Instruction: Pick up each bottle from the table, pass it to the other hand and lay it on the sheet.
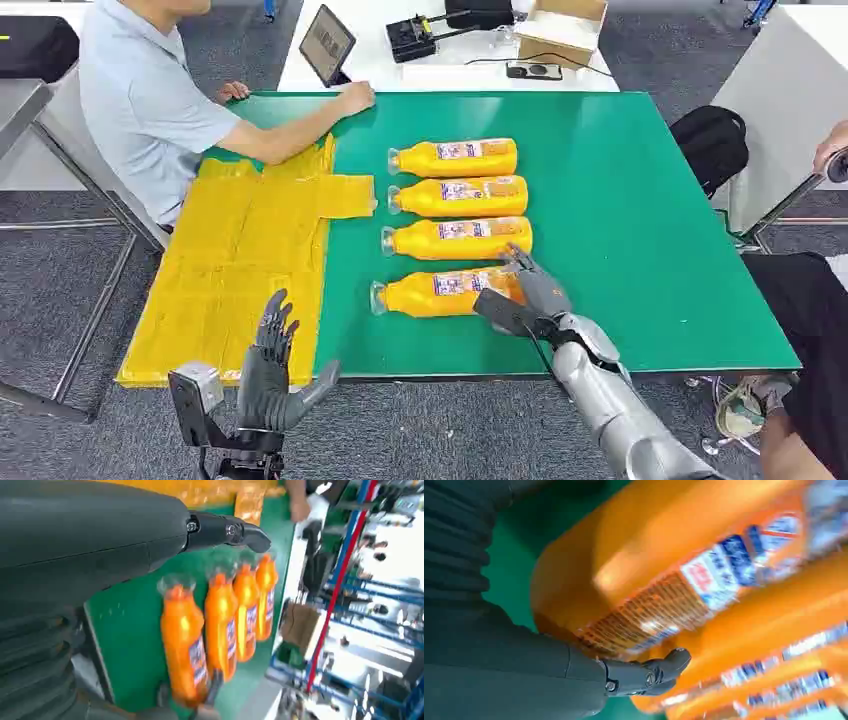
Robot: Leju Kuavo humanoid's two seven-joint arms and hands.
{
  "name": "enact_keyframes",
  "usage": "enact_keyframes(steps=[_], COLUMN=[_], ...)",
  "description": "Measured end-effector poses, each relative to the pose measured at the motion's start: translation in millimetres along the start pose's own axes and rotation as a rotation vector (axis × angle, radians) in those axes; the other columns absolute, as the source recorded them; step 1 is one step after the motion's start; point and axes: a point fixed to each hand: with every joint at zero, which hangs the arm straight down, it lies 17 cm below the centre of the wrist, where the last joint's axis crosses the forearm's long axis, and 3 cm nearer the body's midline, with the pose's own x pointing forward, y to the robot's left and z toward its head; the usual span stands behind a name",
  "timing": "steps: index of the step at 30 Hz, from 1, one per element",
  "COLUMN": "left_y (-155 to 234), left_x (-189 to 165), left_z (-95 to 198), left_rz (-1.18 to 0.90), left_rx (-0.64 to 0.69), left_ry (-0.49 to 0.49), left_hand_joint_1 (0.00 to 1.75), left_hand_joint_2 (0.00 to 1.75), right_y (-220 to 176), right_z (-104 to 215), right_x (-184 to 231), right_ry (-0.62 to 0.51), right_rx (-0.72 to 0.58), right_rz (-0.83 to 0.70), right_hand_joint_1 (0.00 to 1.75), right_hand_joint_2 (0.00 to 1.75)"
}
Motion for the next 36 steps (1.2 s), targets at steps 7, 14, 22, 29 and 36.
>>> enact_keyframes(steps=[7, 14, 22, 29, 36], left_y=[2, 3, 7, 10, 11], left_x=[-1, -1, -3, -7, -9], left_z=[0, -1, -5, -8, -11], left_rz=[0.019, 0.017, 0.039, 0.042, 0.044], left_rx=[-0.002, -0.001, 0.011, 0.017, 0.021], left_ry=[0.009, 0.007, -0.002, 0.001, -0.005], left_hand_joint_1=[0.0, 0.0, 0.0, 0.0, 0.0], left_hand_joint_2=[1.75, 1.75, 1.75, 1.75, 1.75], right_y=[-3, 3, 9, 14, 17], right_z=[-7, -11, -14, -14, -14], right_x=[-1, 1, 14, 18, 16], right_ry=[0.009, 0.009, -0.054, -0.066, -0.053], right_rx=[0.033, 0.096, 0.181, 0.218, 0.239], right_rz=[0.042, 0.046, 0.039, 0.028, 0.023], right_hand_joint_1=[0.0, 1.68, 1.75, 1.75, 1.75], right_hand_joint_2=[1.75, 1.75, 1.75, 1.75, 1.75])
